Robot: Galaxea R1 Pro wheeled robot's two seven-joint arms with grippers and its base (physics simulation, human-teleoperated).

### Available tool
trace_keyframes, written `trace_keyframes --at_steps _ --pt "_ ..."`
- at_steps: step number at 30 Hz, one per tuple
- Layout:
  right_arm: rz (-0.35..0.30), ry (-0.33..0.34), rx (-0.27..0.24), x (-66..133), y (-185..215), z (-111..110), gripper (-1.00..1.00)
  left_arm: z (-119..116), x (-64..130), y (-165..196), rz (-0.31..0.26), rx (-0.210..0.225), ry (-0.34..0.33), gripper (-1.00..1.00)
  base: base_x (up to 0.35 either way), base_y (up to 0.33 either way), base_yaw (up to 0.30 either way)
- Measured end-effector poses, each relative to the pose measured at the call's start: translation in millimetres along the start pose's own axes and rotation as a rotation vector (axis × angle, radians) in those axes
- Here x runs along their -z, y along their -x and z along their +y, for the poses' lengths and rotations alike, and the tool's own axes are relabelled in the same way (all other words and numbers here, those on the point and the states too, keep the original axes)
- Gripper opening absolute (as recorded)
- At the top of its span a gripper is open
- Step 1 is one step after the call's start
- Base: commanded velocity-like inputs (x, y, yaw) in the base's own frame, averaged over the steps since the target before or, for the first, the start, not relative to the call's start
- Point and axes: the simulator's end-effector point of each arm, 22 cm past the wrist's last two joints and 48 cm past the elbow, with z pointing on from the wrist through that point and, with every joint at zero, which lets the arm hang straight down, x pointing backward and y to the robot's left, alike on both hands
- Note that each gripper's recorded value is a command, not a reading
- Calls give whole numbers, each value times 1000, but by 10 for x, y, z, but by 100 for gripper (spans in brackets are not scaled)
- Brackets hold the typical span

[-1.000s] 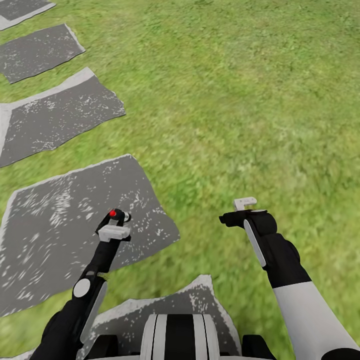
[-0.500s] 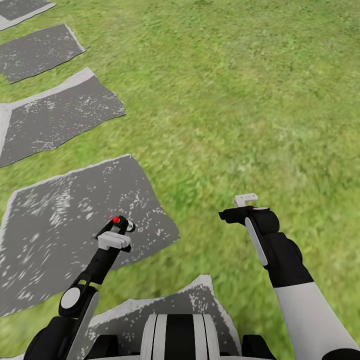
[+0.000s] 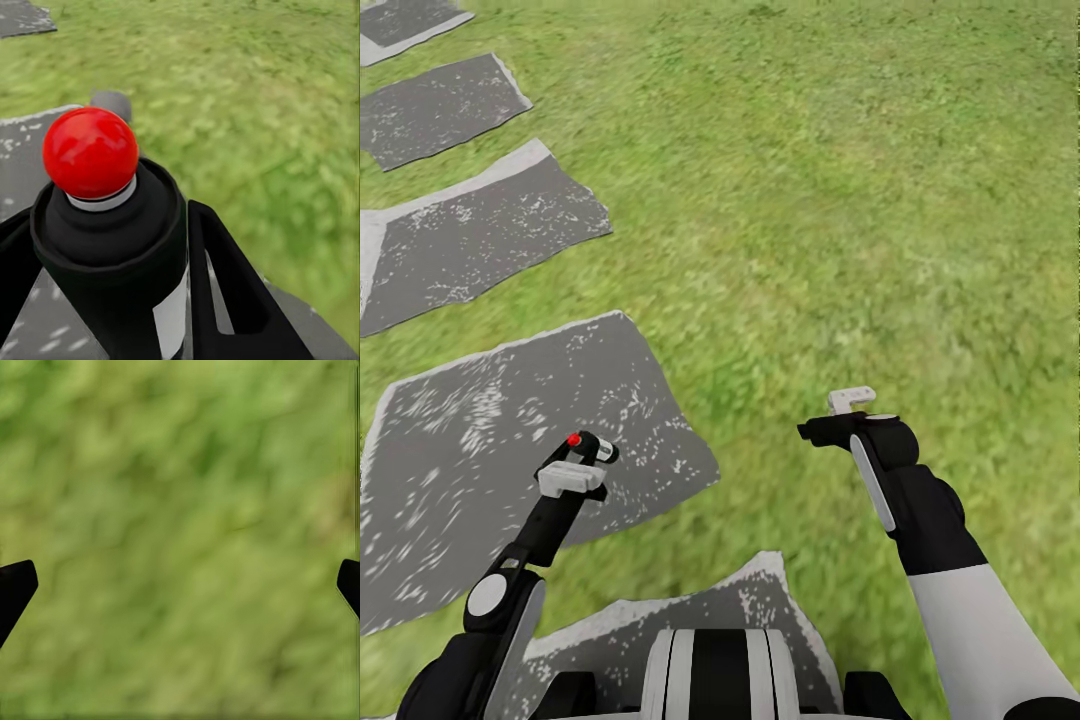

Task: Pick up the pesticide atomizer in the garden and spray insectifuge to fully cover both potted plants in the garden.

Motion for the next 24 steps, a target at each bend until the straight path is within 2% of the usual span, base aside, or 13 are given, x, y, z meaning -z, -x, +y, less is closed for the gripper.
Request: trace_keyframes --at_steps 8,12,17,24 --pt "-35 -3 1 169 165 -13 100 -3 17 189 -27 -5 0 -100 0 0 0" --pt "-53 -5 1 255 247 -16 100 -14 80 190 -15 -7 -4 -100 0 0 0" --pt "-57 39 -2 328 149 36 100 -60 108 310 -19 -5 -11 -100 0 0 0" --pt "-95 39 6 502 296 34 100 -70 133 470 -43 -10 -13 -100 0 0 0"
